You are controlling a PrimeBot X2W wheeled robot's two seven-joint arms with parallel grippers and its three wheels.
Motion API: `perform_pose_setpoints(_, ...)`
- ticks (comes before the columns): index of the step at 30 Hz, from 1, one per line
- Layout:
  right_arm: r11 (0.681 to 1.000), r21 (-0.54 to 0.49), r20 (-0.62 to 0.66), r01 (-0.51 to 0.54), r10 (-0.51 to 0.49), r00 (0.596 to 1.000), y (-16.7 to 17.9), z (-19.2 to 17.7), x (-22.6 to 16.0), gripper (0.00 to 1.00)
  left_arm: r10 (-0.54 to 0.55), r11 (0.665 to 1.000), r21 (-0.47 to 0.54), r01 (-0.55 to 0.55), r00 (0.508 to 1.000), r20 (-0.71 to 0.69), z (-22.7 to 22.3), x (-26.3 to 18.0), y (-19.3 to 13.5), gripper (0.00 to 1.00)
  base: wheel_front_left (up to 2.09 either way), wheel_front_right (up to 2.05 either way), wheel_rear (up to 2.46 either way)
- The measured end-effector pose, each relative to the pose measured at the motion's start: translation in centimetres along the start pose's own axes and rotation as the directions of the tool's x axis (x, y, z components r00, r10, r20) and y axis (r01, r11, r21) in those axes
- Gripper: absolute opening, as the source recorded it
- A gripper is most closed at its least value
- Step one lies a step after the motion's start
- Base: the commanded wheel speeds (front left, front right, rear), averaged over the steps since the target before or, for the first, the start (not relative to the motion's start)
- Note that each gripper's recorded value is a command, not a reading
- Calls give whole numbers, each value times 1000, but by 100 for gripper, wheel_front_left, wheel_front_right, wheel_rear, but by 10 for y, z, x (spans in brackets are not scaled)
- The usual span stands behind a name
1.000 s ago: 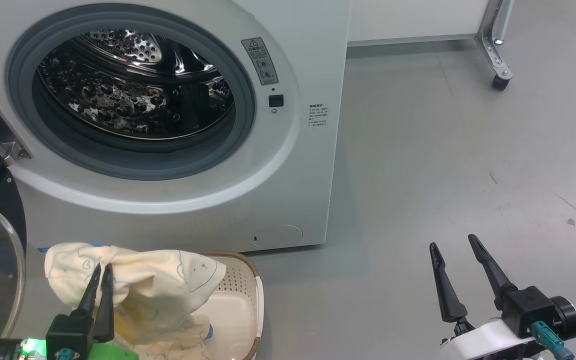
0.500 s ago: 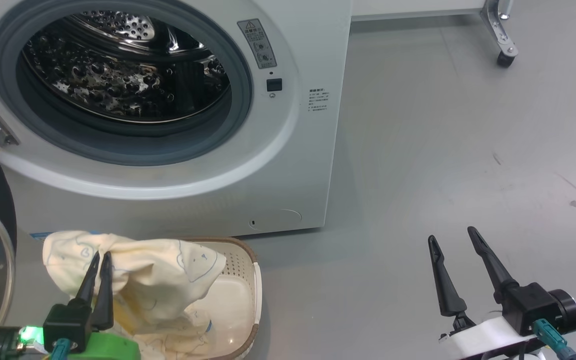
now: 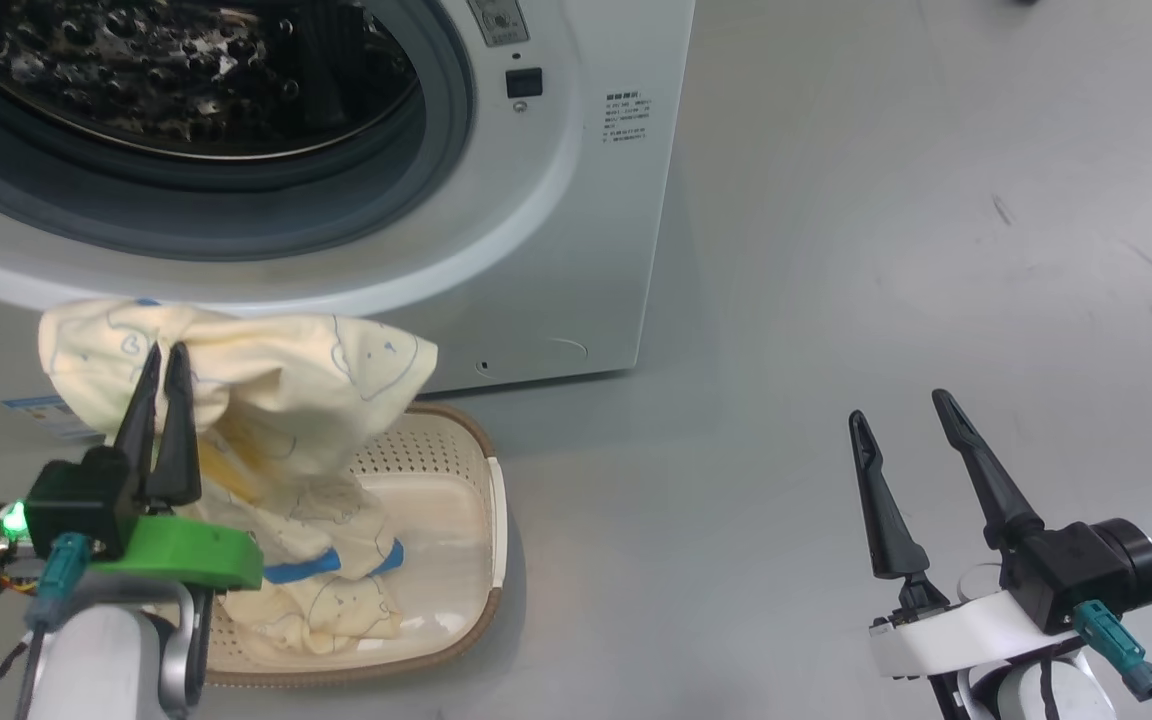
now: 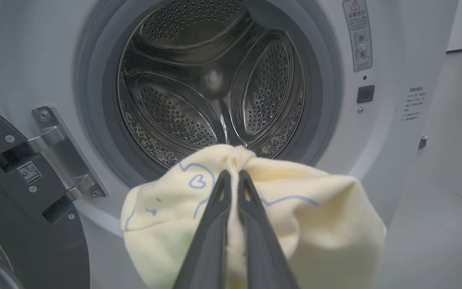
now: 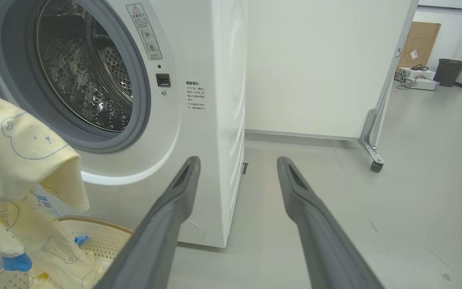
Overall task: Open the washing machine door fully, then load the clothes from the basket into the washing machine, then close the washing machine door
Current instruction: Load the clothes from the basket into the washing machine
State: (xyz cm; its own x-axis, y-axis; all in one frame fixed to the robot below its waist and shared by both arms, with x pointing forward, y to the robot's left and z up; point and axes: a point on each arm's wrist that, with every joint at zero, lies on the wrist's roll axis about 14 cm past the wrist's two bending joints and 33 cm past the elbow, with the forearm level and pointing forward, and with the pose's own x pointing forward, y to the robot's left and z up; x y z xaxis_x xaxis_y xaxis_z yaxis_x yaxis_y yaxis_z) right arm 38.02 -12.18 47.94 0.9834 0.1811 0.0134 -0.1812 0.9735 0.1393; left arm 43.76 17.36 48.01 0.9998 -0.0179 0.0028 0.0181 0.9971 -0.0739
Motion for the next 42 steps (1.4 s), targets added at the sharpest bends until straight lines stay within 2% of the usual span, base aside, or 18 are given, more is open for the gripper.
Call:
perform_pose_setpoints(19,999,7,-78,35,-34,996,-21,-39,37,100,-68,997,-36,65,993,-94,-36,129,5,0,0,0,0)
perform_pose_setpoints(28,997,35,-107,71,-67,992,-34,-59,53,100,-94,994,-70,81,974,-207,-69,190,10,0,0,0,0)
perform_pose_setpoints(37,992,43,-162,122,-114,980,-49,-83,57,100,-94,992,-114,60,941,-324,-112,233,20,0,0,0,0)
perform_pose_setpoints(42,987,33,-181,158,-149,972,-59,-90,55,100,-95,990,-127,54,935,-342,-121,250,22,0,0,0,0)
